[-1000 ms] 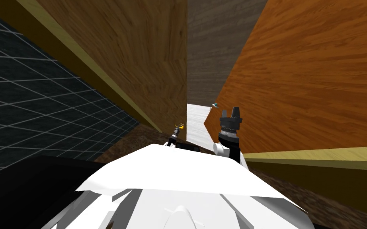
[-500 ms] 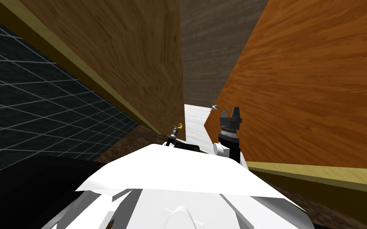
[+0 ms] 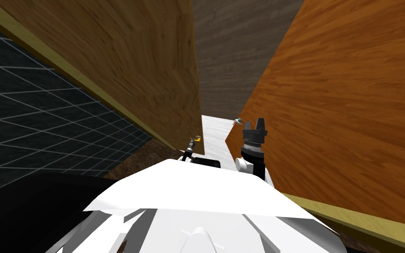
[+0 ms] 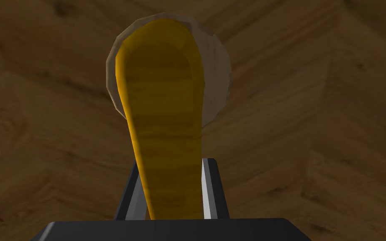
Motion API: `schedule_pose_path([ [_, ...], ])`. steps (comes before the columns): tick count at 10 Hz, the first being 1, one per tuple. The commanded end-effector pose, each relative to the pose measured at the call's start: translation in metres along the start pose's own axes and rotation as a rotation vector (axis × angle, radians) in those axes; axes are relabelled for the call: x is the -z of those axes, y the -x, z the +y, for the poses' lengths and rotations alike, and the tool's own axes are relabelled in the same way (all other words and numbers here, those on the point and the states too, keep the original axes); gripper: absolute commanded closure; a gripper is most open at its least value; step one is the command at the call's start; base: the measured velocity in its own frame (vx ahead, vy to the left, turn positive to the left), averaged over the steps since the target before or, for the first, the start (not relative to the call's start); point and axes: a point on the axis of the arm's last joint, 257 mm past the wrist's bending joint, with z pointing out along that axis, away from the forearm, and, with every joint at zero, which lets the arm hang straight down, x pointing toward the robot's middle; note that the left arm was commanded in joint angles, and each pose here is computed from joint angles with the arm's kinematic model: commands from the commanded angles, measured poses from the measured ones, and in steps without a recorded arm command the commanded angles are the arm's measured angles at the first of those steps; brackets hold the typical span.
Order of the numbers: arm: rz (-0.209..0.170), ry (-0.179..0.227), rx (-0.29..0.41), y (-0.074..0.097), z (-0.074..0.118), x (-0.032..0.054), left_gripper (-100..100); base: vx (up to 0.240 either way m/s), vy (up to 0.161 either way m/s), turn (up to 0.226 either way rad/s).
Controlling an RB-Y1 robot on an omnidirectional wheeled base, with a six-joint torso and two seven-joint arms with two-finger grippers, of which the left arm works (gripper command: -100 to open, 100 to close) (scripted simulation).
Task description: Push the door open
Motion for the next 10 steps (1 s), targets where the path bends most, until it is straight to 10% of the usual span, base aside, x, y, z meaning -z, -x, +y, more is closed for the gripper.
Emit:
schedule_pose_path([
  [1,-0.037,-0.006,-0.014,0.023,-0.003,-0.0032,100,0.162,-0.096,0.094],
  [10,-0.186,-0.004,0.007,0.074,-0.002,-0.0067,100,0.186,-0.113,0.083],
])
